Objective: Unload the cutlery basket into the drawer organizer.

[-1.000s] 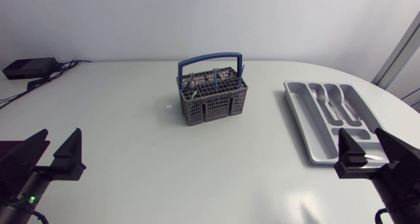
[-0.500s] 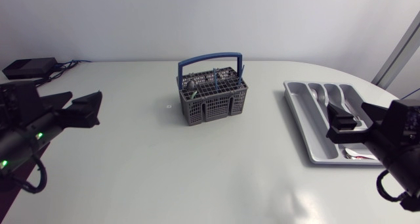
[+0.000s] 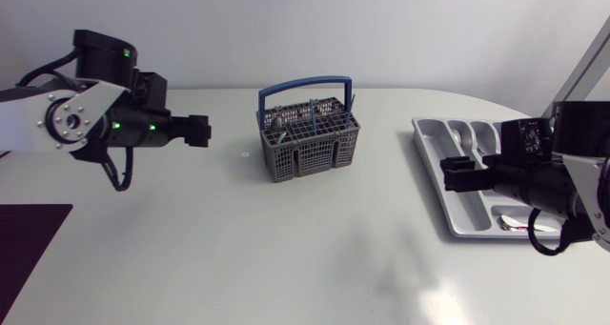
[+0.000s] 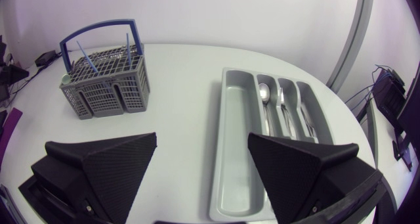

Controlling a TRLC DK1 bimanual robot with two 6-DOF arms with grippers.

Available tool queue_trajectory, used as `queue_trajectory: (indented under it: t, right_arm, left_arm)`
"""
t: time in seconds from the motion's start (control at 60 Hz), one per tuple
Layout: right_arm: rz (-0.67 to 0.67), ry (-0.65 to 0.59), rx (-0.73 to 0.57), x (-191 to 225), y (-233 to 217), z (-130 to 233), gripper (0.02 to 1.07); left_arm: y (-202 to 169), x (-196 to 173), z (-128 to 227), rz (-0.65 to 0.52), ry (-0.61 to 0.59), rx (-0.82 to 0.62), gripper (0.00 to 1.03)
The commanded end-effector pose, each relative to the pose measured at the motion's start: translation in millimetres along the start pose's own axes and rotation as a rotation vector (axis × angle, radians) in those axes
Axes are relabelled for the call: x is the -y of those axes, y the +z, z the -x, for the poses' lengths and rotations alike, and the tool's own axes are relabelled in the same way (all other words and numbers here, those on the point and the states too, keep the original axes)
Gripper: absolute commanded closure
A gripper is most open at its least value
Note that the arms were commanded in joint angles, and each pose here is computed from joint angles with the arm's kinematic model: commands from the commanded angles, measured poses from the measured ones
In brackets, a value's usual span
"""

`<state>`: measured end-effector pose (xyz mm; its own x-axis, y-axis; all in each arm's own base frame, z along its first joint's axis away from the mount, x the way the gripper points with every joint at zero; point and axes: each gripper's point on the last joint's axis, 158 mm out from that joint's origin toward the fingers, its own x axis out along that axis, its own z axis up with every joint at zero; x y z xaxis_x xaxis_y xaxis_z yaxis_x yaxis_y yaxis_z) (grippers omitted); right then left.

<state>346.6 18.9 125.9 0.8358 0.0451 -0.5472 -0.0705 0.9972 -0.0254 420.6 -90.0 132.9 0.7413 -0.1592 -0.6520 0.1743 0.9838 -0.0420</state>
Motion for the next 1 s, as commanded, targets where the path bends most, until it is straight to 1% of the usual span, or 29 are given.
queue_trajectory:
  t: [0.0, 0.067, 0.117, 0.183, 0.233, 0.317, 0.35, 0.45, 0.517, 0.6, 0.667, 0.733, 0.783, 0.85, 0.883, 0.95, 0.983]
  right_arm:
    - [0.02, 0.029, -0.003, -10, 6, -2, 0.07]
    - [0.049, 0.049, -0.027, -18, 6, -6, 0.07]
    - [0.057, 0.057, -0.054, -21, 5, -9, 0.07]
    - [0.113, 0.078, -0.093, -28, 1, -15, 0.07]
    - [0.144, 0.09, -0.103, -30, 0, -19, 0.07]
    - [0.23, 0.107, -0.103, -36, 2, -22, 0.07]
    - [0.236, 0.11, -0.104, -37, 3, -22, 0.07]
    - [0.259, 0.119, -0.099, -42, 5, -24, 0.07]
    - [0.273, 0.147, -0.117, -48, 1, -29, 0.07]
    - [0.281, 0.167, -0.129, -55, -3, -33, 0.07]
    - [0.29, 0.176, -0.142, -58, -7, -36, 0.07]
    - [0.295, 0.18, -0.149, -60, -9, -37, 0.07]
    - [0.295, 0.179, -0.147, -60, -9, -37, 0.07]
    - [0.294, 0.187, -0.142, -61, -8, -37, 0.07]
    - [0.291, 0.191, -0.141, -61, -9, -37, 0.07]
    - [0.292, 0.189, -0.14, -60, -9, -38, 0.07]
    - [0.292, 0.19, -0.143, -60, -11, -39, 0.07]
  left_arm:
    - [13, 17, -12, -0.079, -0.024, -0.01, 0.12]
    - [17, 32, -26, -0.232, -0.042, -0.055, 0.12]
    - [18, 40, -37, -0.287, -0.057, -0.103, 0.11]
    - [18, 45, -51, -0.296, -0.065, -0.166, 0.1]
    - [19, 43, -61, -0.299, -0.064, -0.203, 0.07]
    - [32, 41, -77, -0.283, -0.061, -0.18, 0.07]
    - [34, 42, -82, -0.282, -0.064, -0.177, 0.07]
    - [38, 55, -91, -0.264, -0.157, -0.157, 0.1]
    - [44, 60, -99, -0.266, -0.176, -0.117, 0.11]
    - [50, 68, -103, -0.263, -0.218, -0.071, 0.18]
    - [56, 70, -106, -0.262, -0.227, -0.029, 0.18]
    - [55, 82, -107, -0.265, -0.293, -0.006, 0.23]
    - [56, 85, -110, -0.267, -0.298, 0.012, 0.28]
    - [59, 85, -112, -0.269, -0.297, 0.029, 0.29]
    - [61, 85, -113, -0.269, -0.295, 0.041, 0.35]
    - [62, 82, -115, -0.265, -0.291, 0.049, 0.45]
    - [60, 81, -117, -0.265, -0.29, 0.045, 0.48]
